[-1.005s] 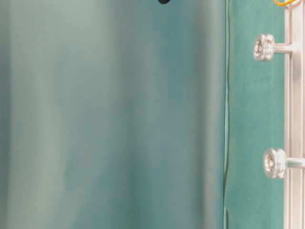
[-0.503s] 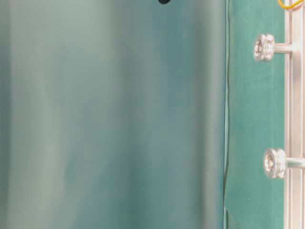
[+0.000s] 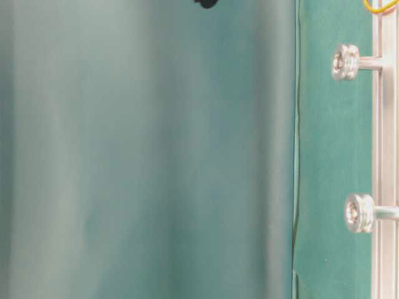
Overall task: Hook the rubber onto the shaft.
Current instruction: 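Close the right gripper on the orange band and lift it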
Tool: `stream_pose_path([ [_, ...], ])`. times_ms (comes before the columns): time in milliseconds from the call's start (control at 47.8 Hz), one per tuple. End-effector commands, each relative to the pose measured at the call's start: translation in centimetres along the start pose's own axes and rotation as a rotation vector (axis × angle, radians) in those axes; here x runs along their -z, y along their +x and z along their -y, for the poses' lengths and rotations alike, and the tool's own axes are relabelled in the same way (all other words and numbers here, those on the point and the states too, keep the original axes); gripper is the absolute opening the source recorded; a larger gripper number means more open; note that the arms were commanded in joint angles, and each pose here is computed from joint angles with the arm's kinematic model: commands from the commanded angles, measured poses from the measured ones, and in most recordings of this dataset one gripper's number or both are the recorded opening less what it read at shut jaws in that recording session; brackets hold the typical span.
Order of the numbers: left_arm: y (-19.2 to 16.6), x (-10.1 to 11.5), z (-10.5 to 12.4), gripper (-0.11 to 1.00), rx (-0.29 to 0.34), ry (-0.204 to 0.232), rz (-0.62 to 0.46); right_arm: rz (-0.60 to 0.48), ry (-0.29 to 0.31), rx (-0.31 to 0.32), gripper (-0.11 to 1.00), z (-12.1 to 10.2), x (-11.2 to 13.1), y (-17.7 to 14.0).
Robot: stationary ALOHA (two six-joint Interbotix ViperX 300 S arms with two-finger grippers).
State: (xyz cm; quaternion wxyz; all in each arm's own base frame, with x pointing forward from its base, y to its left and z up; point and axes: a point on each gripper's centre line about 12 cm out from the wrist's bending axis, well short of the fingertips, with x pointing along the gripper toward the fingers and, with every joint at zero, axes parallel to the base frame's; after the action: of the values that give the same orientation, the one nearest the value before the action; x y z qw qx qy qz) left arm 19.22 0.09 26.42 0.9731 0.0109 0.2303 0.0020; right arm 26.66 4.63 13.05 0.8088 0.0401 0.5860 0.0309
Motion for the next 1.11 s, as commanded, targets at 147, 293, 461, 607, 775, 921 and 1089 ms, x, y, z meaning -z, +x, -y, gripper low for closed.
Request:
stream_pose_path([
  [147, -0.2, -1.1, 0.0, 0.0, -0.002, 0.004, 0.028, 0.038, -0.014, -0.012, 0.07, -0.6, -1.5, -3.1],
  [293, -0.2, -1.2, 0.0, 0.0, -0.001, 0.001, 0.029, 0.034, -0.026, -0.009, 0.07, -0.7, -2.0, -4.6],
  [461, -0.2, -1.2, 0.0, 0.0, 0.0, 0.002, 0.029, 0.042, -0.051, 0.008, 0.07, -0.7, -2.7, -6.5],
  [607, -0.2, -1.2, 0.0, 0.0, 0.0, 0.005, 0.028, 0.043, -0.069, 0.025, 0.07, -0.7, -3.3, -8.5],
  [775, -0.2, -1.2, 0.0, 0.0, -0.001, 0.001, 0.031, 0.034, -0.081, 0.042, 0.07, -0.7, -4.0, -10.5],
  [921, -0.2, -1.2, 0.0, 0.0, -0.002, 0.003, 0.029, 0.029, -0.085, 0.049, 0.07, -0.8, -4.4, -11.7],
  [1089, -0.2, -1.2, 0.0, 0.0, -0.002, 0.003, 0.029, 0.028, -0.085, 0.049, 0.07, -0.8, -4.5, -11.8],
])
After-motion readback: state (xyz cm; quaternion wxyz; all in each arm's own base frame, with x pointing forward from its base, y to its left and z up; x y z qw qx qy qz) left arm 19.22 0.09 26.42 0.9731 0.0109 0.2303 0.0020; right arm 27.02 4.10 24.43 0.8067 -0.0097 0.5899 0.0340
